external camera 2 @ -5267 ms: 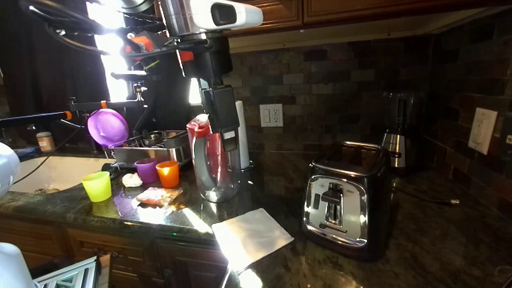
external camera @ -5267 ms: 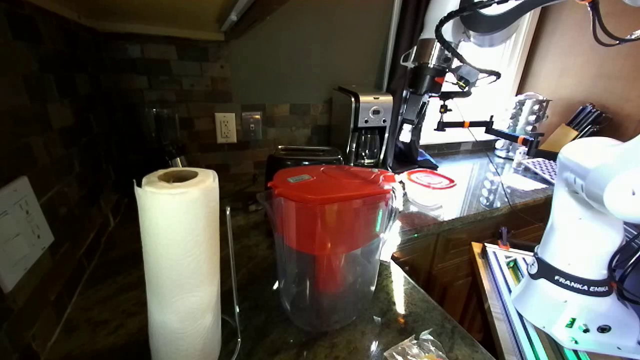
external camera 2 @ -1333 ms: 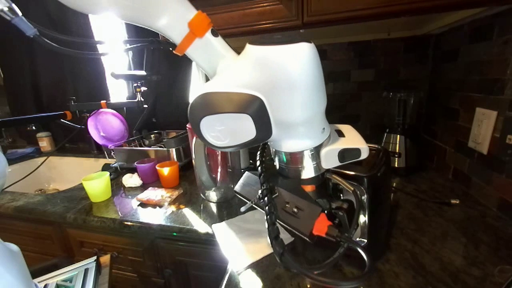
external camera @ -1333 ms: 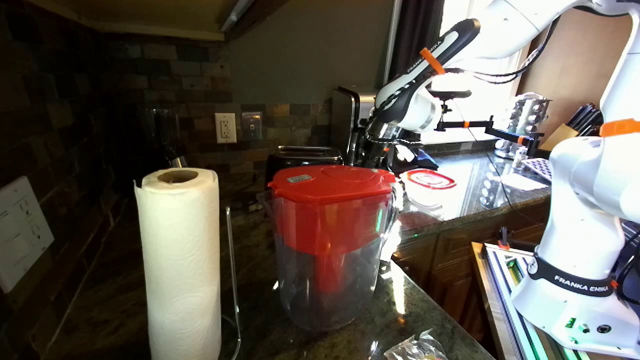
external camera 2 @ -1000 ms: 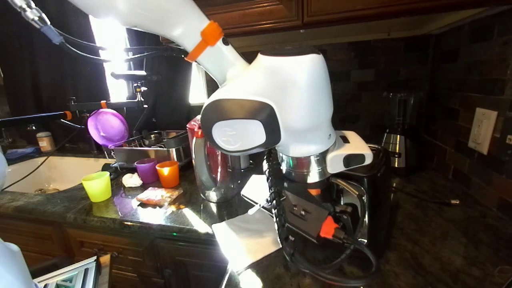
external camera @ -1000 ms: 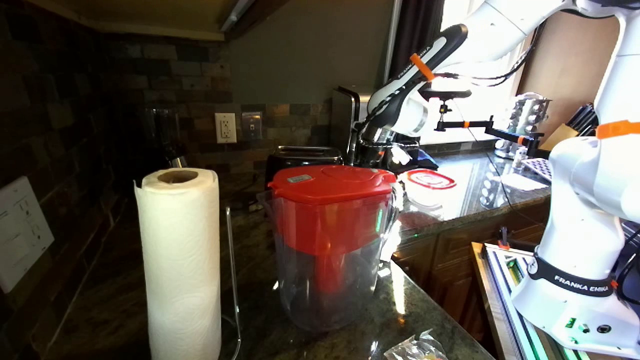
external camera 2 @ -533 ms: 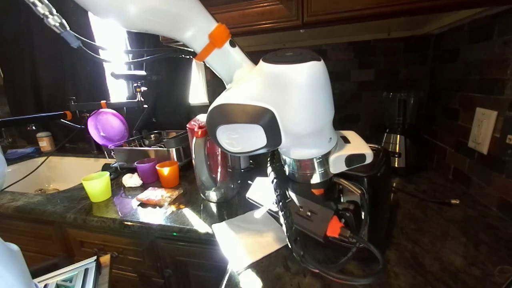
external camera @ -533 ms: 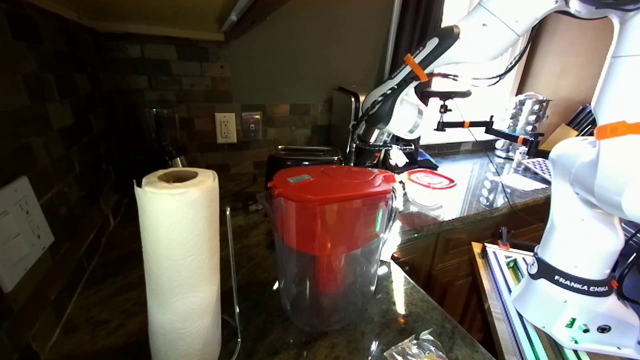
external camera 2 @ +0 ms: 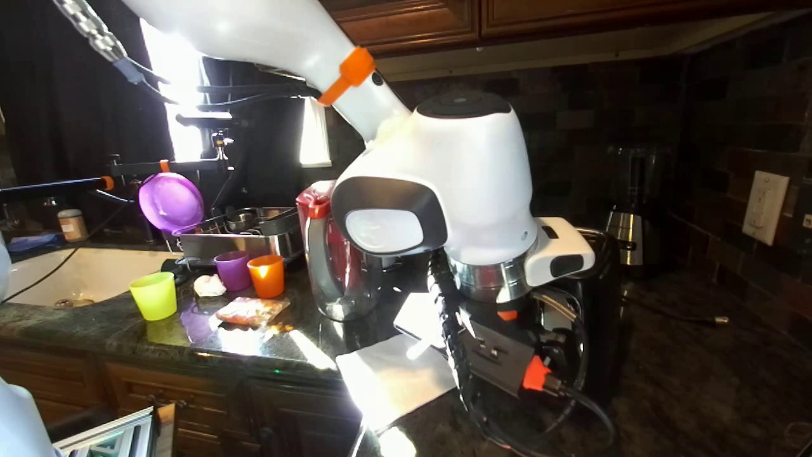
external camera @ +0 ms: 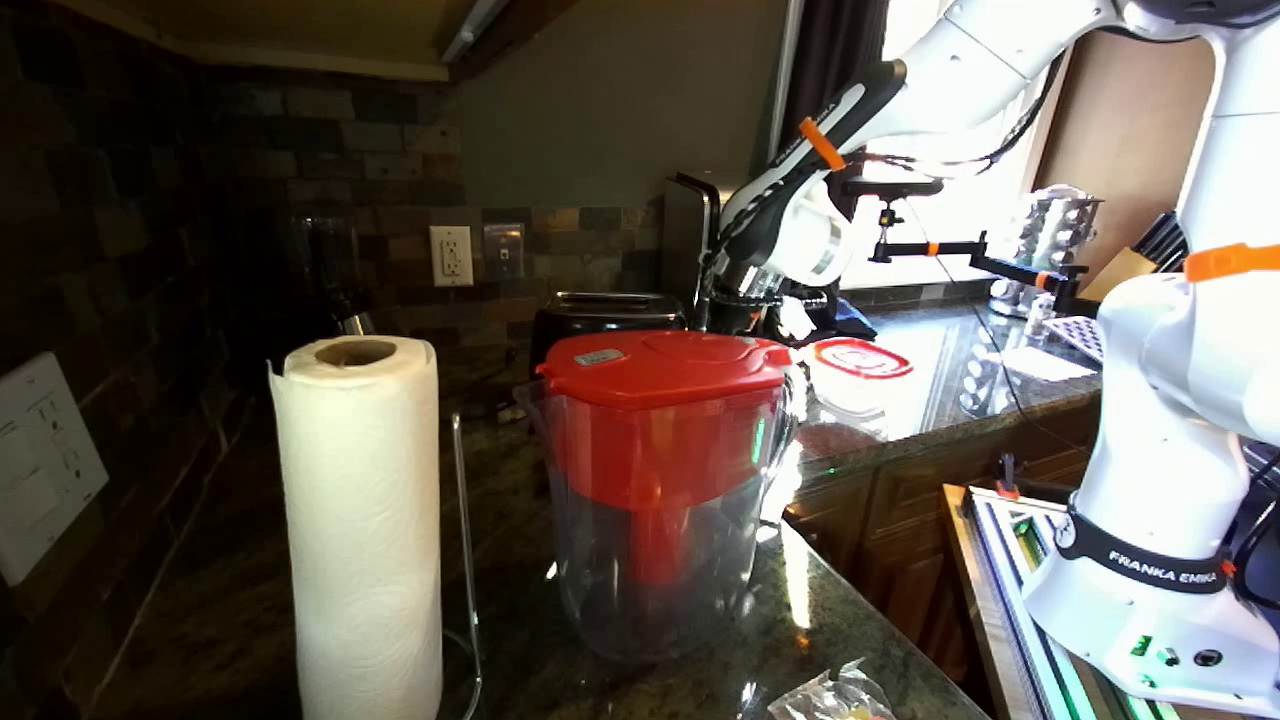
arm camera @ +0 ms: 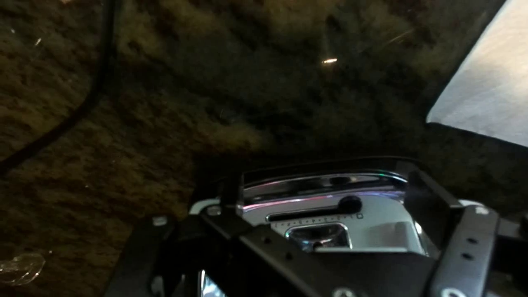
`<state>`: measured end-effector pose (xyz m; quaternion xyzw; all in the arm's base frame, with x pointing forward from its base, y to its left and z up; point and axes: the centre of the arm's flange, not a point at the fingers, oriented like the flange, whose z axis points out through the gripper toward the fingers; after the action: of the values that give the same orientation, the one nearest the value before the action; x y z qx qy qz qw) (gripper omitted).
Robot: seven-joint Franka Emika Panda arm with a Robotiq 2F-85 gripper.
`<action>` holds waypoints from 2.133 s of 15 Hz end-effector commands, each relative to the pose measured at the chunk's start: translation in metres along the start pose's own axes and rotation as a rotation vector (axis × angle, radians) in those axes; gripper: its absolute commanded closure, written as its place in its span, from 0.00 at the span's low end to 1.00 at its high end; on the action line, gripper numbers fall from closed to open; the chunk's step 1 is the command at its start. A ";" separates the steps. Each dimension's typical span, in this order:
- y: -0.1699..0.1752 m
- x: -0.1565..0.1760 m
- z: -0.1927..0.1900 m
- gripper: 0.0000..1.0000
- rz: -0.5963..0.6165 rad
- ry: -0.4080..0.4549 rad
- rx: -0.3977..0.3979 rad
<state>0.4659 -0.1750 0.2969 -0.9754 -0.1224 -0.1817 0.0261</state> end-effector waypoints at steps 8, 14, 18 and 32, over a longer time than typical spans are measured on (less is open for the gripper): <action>-0.001 0.003 0.014 0.19 -0.007 0.031 -0.038; -0.002 0.003 0.015 0.23 -0.011 0.034 -0.037; -0.002 0.003 0.013 0.38 -0.015 0.036 -0.036; -0.005 0.005 0.012 0.69 -0.040 0.039 -0.033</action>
<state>0.4692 -0.1674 0.2909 -0.9714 -0.1379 -0.1928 0.0160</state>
